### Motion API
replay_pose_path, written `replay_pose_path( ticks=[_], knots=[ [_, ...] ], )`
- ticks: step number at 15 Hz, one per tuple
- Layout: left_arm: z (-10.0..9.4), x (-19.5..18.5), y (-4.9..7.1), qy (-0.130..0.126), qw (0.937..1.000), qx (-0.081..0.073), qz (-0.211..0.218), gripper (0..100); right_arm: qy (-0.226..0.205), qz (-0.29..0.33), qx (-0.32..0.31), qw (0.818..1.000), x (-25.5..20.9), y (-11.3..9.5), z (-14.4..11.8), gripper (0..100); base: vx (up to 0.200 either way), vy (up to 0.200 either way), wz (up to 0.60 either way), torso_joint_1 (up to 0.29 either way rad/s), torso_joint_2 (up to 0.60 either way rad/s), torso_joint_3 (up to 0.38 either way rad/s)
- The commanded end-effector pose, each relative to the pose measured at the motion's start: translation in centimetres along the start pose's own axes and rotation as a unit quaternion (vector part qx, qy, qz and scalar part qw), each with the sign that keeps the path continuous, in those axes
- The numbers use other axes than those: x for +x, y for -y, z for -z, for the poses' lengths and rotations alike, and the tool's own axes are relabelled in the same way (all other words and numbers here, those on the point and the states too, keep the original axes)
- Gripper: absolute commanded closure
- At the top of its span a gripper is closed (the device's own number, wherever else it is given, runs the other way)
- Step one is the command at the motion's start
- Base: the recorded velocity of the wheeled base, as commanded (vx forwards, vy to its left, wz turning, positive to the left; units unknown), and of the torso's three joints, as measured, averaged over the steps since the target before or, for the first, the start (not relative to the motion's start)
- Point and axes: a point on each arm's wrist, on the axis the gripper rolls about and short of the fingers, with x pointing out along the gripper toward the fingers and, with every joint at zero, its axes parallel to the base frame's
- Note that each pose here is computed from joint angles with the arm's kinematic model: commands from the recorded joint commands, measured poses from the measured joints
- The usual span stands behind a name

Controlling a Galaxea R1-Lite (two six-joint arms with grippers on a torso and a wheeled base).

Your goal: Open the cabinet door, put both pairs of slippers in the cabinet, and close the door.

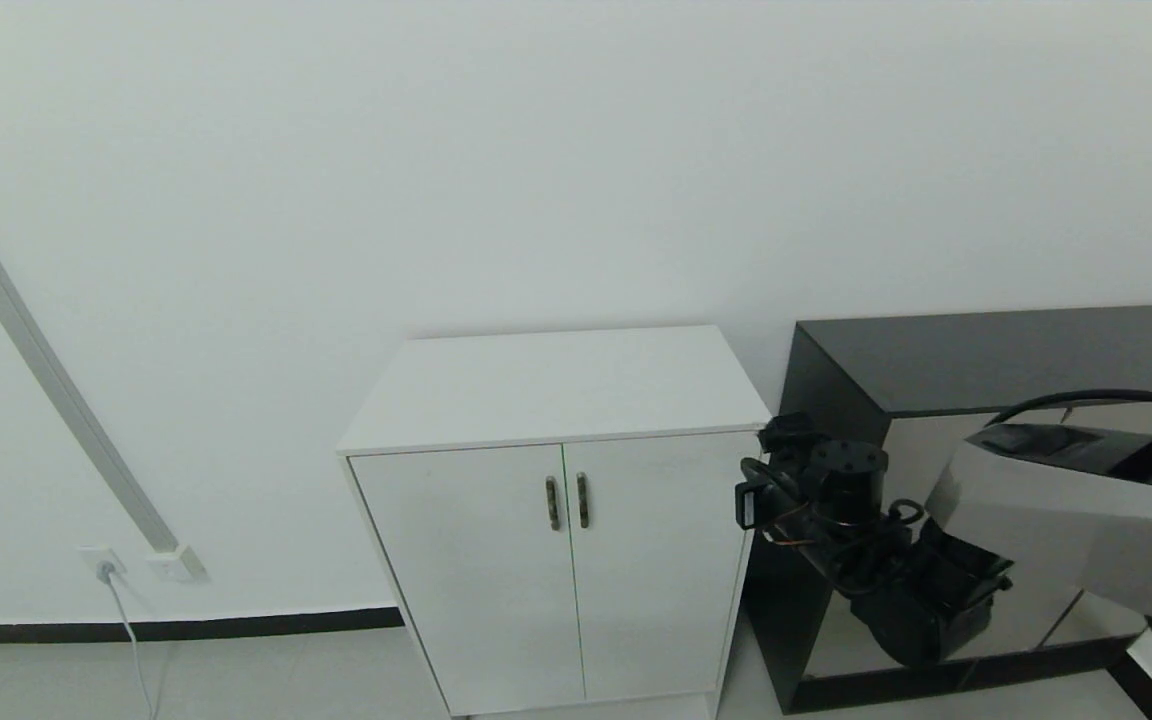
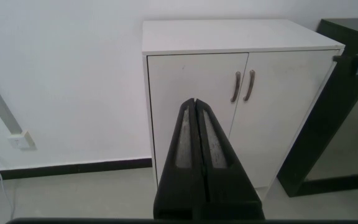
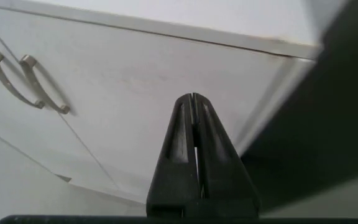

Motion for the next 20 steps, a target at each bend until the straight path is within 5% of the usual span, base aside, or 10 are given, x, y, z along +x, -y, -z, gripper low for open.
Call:
replay_pose_path(
  ticks=[1,7,10,16,20],
  knots=[
    [0.0,0.0,0.0,-0.001,1.0,0.0,0.0,100,0.025,0.032,0.007,0.999,-3.9,2.2,-3.0,100,0.0,0.0,0.0,0.0,0.0,0.0],
    [0.0,0.0,0.0,-0.001,1.0,0.0,-0.002,100,0.011,0.178,0.022,0.984,-12.7,11.2,-3.9,100,0.0,0.0,0.0,0.0,0.0,0.0],
    [0.0,0.0,0.0,-0.001,1.0,0.0,-0.001,100,0.005,0.243,0.03,0.97,-17.7,14.1,-3.8,100,0.0,0.0,0.0,0.0,0.0,0.0],
    [0.0,0.0,0.0,-0.001,1.0,0.0,-0.001,100,0.03,0.248,0.037,0.968,-24.8,13.9,-5.0,100,0.0,0.0,0.0,0.0,0.0,0.0],
    [0.0,0.0,0.0,-0.001,1.0,-0.001,-0.001,100,0.0,0.218,0.037,0.975,-30.5,12.1,-5.2,100,0.0,0.0,0.0,0.0,0.0,0.0]
  ],
)
